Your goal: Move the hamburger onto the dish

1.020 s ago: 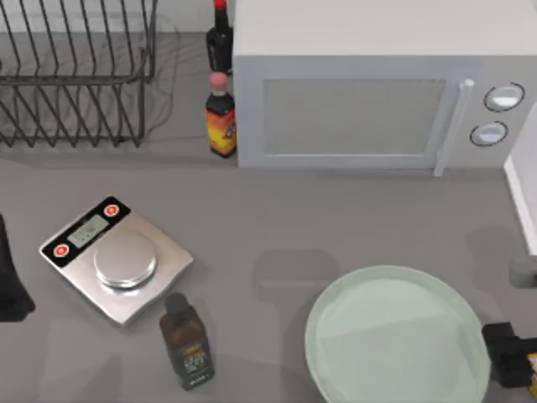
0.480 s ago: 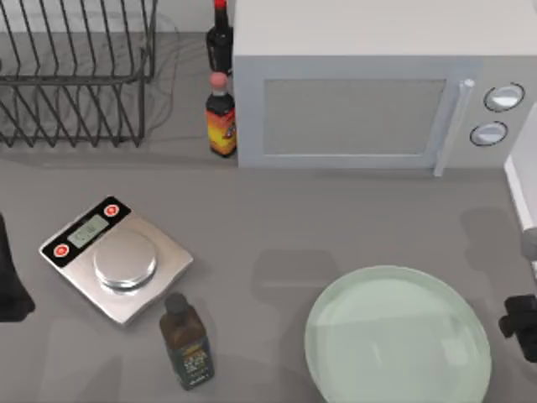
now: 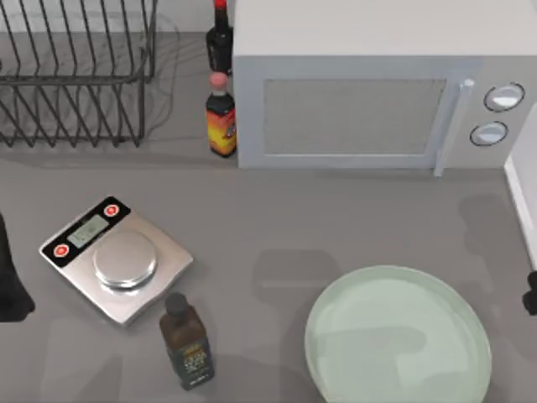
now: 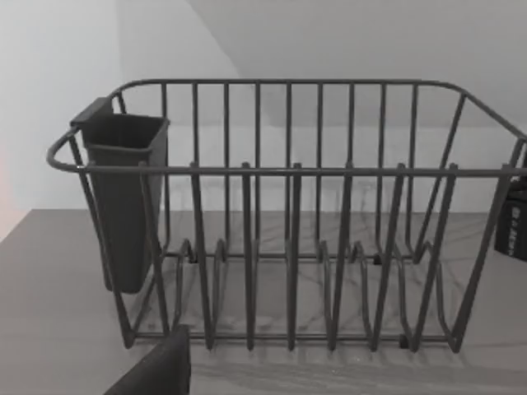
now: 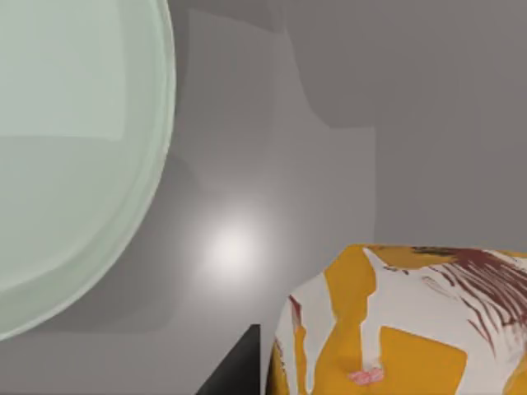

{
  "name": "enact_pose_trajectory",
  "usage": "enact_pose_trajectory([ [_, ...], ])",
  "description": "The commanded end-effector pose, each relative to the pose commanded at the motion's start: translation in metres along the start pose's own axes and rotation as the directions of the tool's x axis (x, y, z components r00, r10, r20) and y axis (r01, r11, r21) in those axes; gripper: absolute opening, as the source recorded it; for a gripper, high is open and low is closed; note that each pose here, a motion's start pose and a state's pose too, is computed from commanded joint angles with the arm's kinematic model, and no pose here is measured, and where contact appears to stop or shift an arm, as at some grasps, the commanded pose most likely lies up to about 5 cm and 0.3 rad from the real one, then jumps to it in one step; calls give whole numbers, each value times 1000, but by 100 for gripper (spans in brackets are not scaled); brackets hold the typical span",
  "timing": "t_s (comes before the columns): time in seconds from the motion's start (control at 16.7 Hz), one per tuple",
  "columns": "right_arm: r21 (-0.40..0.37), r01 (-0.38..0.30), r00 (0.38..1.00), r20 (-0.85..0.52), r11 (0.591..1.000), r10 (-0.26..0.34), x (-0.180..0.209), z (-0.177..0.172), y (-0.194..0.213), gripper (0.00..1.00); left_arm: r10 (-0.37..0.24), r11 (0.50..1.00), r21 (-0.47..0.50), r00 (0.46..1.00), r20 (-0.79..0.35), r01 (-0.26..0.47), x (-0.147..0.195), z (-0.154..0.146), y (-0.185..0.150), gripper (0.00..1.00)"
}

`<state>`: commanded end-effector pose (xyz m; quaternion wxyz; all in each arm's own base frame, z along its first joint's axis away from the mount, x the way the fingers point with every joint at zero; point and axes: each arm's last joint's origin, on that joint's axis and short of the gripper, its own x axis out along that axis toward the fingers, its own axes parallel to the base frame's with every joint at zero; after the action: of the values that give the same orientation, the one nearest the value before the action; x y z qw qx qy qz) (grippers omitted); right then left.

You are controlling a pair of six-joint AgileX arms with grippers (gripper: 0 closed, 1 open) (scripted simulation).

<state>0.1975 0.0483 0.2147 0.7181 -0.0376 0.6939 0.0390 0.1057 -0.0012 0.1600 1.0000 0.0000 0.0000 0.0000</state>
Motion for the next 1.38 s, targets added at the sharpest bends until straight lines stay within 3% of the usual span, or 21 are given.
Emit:
enact_pose_trajectory([
  [0.24, -13, 0, 1000, -6, 1000, 0, 1, 1, 1, 0, 0, 1000, 0, 1000, 0, 0, 0, 0, 0, 100],
  [0.36, -80, -1, 1000, -14, 997, 0, 1, 4, 5, 0, 0, 1000, 0, 1000, 0, 0, 0, 0, 0, 100],
  [0.54, -274, -8, 999, -37, 962, -2, 0, 13, 15, 0, 0, 1000, 0, 1000, 0, 0, 0, 0, 0, 100],
  [0.66, -452, -20, 998, -55, 892, -5, 0, 20, 25, 0, 0, 1000, 0, 1000, 0, 0, 0, 0, 0, 100],
  [0.72, -550, -30, 998, -65, 835, -7, 1, 23, 30, 0, 0, 1000, 0, 1000, 0, 0, 0, 0, 0, 100],
  [0.84, -745, -56, 996, -87, 664, -13, 4, 29, 43, 0, 0, 1000, 0, 1000, 0, 0, 0, 0, 0, 100],
  [0.9, -834, -74, 995, -99, 548, -16, 6, 32, 49, 0, 0, 1000, 0, 1000, 0, 0, 0, 0, 0, 100],
  [1.02, -958, -113, 992, -124, 263, -25, 10, 36, 63, 0, 0, 1000, 0, 1000, 0, 0, 0, 0, 0, 100],
  [1.08, -986, -133, 990, -136, 105, -30, 13, 38, 70, 0, 0, 1000, 0, 1000, 0, 0, 0, 0, 0, 100],
  [1.14, -987, -149, 988, -148, -55, -35, 16, 39, 77, 0, 0, 1000, 0, 1000, 0, 0, 0, 0, 0, 100],
  [1.26, -918, -169, 985, -164, -358, -45, 21, 41, 92, 0, 0, 1000, 0, 1000, 0, 0, 0, 0, 0, 100],
  [1.38, -777, -165, 984, -169, -608, -50, 25, 42, 107, 0, 0, 1000, 0, 1000, 0, 0, 0, 0, 0, 100],
])
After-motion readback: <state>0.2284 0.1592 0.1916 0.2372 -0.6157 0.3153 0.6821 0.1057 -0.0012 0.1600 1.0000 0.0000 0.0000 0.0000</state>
